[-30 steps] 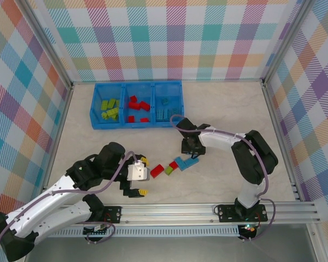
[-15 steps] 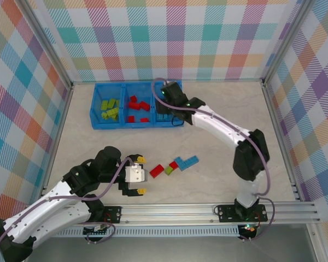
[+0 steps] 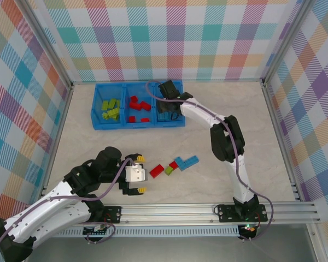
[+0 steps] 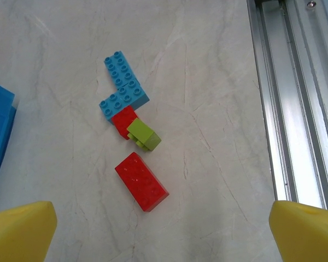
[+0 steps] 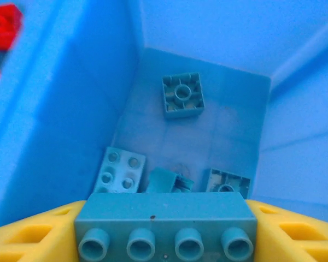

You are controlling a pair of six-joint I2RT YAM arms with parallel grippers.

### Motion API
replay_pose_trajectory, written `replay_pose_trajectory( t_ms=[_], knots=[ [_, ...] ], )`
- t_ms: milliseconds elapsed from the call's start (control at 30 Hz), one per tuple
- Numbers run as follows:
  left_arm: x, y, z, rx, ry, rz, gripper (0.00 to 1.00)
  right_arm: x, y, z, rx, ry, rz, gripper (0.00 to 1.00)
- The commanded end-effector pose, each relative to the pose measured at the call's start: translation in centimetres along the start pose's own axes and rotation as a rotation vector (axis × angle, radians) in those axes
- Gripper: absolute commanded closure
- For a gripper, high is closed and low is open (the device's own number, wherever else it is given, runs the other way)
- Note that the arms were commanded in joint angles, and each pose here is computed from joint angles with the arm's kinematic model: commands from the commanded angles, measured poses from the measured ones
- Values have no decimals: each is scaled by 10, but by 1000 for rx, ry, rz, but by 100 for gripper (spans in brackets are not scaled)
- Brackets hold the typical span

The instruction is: Sort the legos into containers by color

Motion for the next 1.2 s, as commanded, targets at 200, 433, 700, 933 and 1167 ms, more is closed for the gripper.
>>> replay_pose_trajectory(
  t_ms=[200, 433, 700, 933, 1167],
  knots=[
    [-4, -4, 0, -10, -7, 18, 0, 66, -6, -48, -16, -130, -30, 17],
    [-5, 5, -6, 47, -23, -23, 0, 123, -5, -47, -35, -151, -119, 17],
    [-24, 51, -34, 495, -34, -160, 4, 223, 26, 38, -67, -145, -443, 6],
    [-73, 67, 1, 755, 224, -316, 12, 274, 33, 142, -152, -23, -556, 0],
    [-112, 62, 34, 811, 404, -382, 19, 292, 35, 182, -210, 27, -592, 0]
  ],
)
Point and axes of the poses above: each hand's point on the last joint's axis, 136 mm out from that joint toward the fingers, its own x axis back along the fingers, its own y axis along the line the jaws close on, z = x × y, the point moved 1 cm from there along x, back along the fingers, and after that the axes turned 12 degrees about x, right-handed, at the moved point
